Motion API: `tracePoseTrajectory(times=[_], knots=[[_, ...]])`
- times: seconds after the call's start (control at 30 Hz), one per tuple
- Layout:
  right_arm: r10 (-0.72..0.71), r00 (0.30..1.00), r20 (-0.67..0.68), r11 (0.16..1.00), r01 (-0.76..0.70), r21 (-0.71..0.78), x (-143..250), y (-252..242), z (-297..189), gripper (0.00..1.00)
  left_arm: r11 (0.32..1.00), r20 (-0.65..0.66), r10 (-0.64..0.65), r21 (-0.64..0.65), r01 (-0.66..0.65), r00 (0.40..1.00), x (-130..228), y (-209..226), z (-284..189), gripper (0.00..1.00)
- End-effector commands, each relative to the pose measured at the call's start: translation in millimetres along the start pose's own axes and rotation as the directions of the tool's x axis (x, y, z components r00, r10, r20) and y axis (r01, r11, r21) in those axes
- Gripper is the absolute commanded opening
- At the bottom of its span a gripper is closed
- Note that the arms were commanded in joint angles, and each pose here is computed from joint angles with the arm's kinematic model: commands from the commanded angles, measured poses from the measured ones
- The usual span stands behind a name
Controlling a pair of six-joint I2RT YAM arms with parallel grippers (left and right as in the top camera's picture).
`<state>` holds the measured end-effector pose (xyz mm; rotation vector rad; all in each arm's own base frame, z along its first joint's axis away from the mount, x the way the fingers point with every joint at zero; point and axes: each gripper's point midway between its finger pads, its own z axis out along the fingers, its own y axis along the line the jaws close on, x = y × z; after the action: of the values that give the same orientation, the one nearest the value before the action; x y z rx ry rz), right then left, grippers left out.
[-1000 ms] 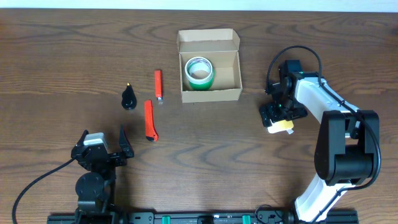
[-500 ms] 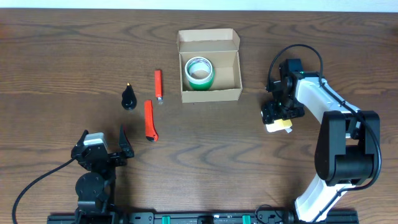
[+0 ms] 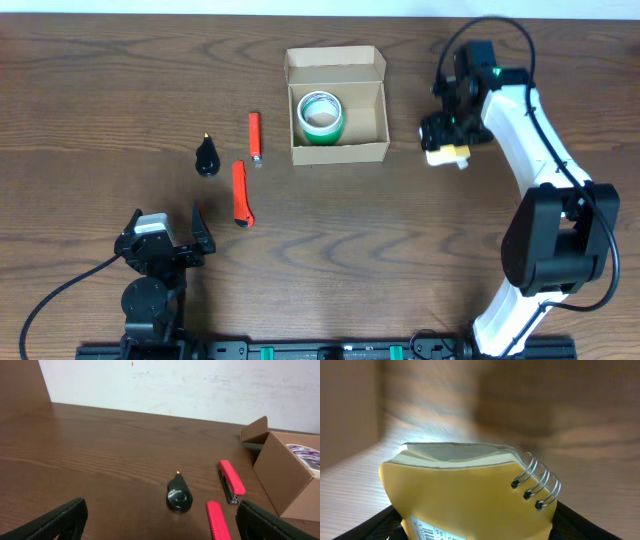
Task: Pack container
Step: 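Carry yellow notepad into the box and release it on the tapes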
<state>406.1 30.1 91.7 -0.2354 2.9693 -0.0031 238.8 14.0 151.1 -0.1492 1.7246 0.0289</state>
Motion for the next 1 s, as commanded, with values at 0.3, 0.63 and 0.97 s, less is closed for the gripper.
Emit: tracePoseTrajectory(times=[0.3, 0.63, 0.97], knots=[[-0.11, 0.952, 0.285, 0.994, 0.112, 0.01, -72, 85, -130, 0.31, 1.0, -0.046, 0.008, -0.013, -0.009, 0.999, 16, 3, 1, 0.95], [-0.267, 0.849, 0.455, 0.962, 0.266, 0.069, -93, 177, -161, 0.29, 1.0, -0.046, 0.008, -0.013, -0.009, 0.999, 16, 3, 1, 0.95], [-0.307, 0.859, 0.41, 0.95, 0.304, 0.076, -112, 208, -97, 0.31, 1.0, -0.046, 0.008, -0.013, -0.009, 0.999, 16, 3, 1, 0.95]])
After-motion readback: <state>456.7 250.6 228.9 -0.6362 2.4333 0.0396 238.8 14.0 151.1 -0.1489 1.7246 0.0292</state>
